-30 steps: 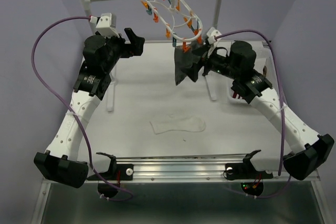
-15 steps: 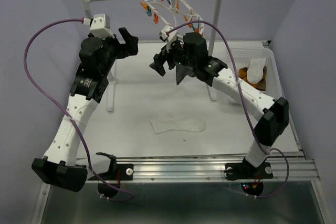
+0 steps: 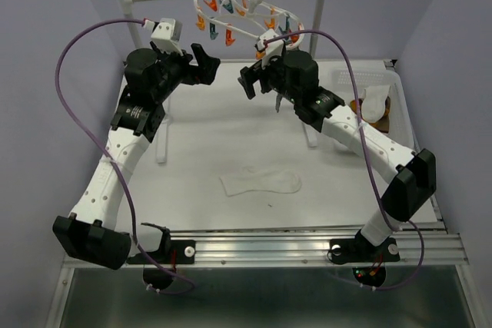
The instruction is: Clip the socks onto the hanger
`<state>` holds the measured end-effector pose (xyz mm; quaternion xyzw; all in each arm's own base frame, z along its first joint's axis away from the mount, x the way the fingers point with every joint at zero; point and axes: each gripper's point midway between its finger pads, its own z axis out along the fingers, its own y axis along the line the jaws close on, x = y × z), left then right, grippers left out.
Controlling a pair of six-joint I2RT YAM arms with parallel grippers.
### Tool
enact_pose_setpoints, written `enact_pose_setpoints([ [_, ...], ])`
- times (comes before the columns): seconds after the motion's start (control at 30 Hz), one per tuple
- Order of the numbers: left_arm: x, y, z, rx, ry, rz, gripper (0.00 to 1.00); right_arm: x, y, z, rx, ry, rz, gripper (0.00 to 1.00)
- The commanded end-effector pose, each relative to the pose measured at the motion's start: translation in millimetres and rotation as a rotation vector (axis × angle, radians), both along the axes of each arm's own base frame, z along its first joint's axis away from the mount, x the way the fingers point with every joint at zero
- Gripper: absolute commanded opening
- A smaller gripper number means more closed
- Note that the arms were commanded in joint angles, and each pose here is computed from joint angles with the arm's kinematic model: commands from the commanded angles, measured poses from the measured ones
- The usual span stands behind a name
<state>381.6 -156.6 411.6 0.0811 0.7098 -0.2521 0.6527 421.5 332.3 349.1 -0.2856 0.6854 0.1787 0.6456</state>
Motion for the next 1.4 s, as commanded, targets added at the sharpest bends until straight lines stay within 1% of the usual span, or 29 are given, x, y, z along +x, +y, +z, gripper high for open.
enact_pose_setpoints([
  [0.0,1,-21,25,0.026,-0.110,-0.139,0.99,1,-27,43,0.087,-0.109,-0.074,1.00],
  [0.1,1,-34,25,0.041,-0.127,-0.220,0.99,2,-42,44,0.087,-0.112,-0.106,1.00],
  [0.23,1,-42,26,0.042,-0.138,-0.267,0.99,4,-57,44,0.096,-0.107,-0.137,1.00],
  [0.4,9,-47,27,0.037,-0.138,-0.284,0.99,-3,-57,40,0.094,-0.102,-0.092,1.00],
  [0.57,13,-49,24,0.033,-0.113,-0.288,0.99,0,-67,44,0.098,-0.115,-0.117,1.00],
  [0.73,-2,-49,33,0.022,-0.147,-0.309,0.99,18,-92,45,0.119,-0.106,-0.190,1.00],
  [0.83,-10,-52,38,0.013,-0.164,-0.333,0.99,20,-100,46,0.128,-0.110,-0.188,1.00],
  [0.93,-25,-65,40,0.005,-0.164,-0.439,0.99,12,-95,44,0.108,-0.119,-0.116,1.00],
  [1.0,-31,-74,40,0.015,-0.174,-0.472,0.99,6,-89,43,0.105,-0.121,-0.071,1.00],
  [1.1,-30,-74,39,0.031,-0.176,-0.464,0.99,-1,-85,44,0.095,-0.129,-0.026,1.00],
  [1.2,-25,-66,35,0.046,-0.154,-0.399,0.99,-1,-91,47,0.098,-0.137,-0.037,1.00],
  [1.37,-29,-36,36,0.080,-0.167,-0.231,0.99,2,-99,47,0.097,-0.138,-0.072,1.00],
])
